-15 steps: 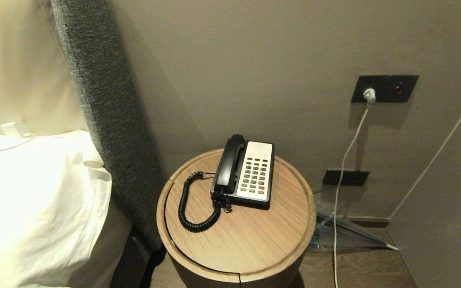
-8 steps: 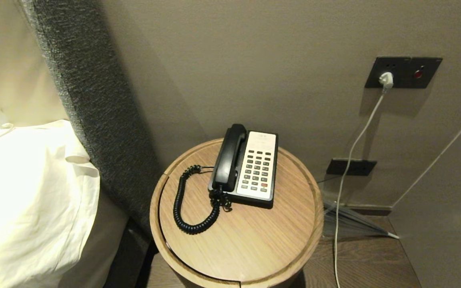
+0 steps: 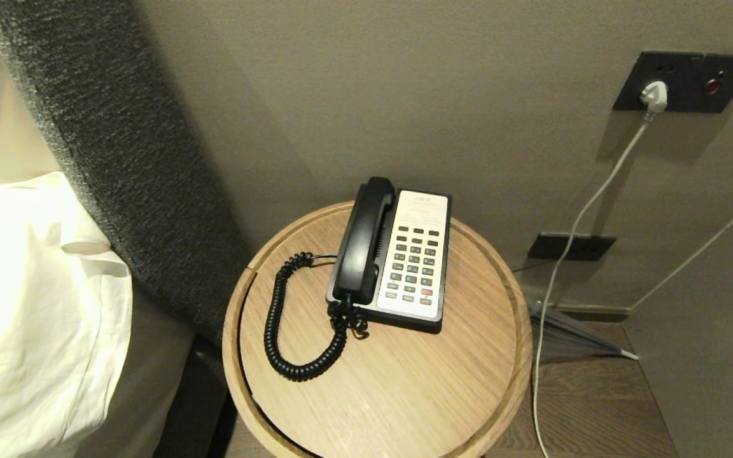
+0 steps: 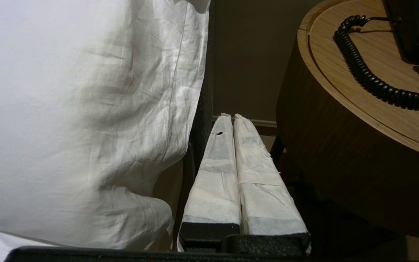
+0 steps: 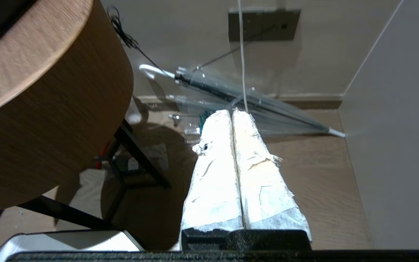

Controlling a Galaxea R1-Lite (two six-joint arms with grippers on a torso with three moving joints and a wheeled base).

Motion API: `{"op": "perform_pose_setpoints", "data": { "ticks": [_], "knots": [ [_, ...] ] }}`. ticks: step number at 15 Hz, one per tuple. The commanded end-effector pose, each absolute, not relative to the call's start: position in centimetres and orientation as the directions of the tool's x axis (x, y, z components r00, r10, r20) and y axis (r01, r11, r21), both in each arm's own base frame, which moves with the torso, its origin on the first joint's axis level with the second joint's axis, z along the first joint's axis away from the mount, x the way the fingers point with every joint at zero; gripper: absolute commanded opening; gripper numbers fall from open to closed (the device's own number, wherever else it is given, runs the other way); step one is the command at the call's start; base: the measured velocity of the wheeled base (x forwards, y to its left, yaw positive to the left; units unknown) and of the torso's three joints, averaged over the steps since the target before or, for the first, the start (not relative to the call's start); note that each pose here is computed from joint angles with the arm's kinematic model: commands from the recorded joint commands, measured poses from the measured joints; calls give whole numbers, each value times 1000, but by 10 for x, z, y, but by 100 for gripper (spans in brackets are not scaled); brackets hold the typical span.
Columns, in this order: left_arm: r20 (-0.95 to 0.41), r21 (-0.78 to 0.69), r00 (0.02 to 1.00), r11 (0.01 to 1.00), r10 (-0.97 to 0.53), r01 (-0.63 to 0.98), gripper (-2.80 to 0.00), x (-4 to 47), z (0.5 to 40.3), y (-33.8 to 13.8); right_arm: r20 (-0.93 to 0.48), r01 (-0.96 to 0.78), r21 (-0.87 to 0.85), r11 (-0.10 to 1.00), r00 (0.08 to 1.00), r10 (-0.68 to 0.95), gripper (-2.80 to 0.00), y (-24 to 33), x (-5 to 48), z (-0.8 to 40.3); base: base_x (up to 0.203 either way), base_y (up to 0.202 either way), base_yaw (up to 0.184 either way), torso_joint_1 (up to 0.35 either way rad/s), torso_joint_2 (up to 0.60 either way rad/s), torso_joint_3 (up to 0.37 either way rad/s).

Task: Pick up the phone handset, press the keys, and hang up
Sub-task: Pick up the desk phone handset

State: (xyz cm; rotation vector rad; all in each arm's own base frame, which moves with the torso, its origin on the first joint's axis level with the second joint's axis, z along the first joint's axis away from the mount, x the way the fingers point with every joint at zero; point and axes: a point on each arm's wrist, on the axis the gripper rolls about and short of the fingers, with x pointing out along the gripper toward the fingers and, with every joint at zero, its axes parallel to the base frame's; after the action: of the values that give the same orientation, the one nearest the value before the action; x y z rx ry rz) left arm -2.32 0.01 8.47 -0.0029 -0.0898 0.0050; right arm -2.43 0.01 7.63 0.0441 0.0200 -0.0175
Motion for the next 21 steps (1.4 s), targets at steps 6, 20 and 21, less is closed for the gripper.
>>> {"op": "perform_pose_setpoints", "data": {
  "ticks": [6, 20, 21],
  "knots": [
    [50, 0, 999, 1000, 6, -6, -280, -20, 74, 0, -20, 18, 44, 999, 1000, -17, -280, 0, -24, 76, 0, 0, 0, 1, 7, -180],
    [94, -30, 985, 988, -146, 149, -280, -36, 225, -3, -20, 18, 44, 999, 1000, -17, -280, 0, -24, 76, 0, 0, 0, 0, 0, -7],
    [6, -46, 978, 977, -209, 209, -280, -17, 256, -5, -20, 18, 44, 999, 1000, -17, -280, 0, -24, 76, 0, 0, 0, 0, 0, 0]
  ]
}}
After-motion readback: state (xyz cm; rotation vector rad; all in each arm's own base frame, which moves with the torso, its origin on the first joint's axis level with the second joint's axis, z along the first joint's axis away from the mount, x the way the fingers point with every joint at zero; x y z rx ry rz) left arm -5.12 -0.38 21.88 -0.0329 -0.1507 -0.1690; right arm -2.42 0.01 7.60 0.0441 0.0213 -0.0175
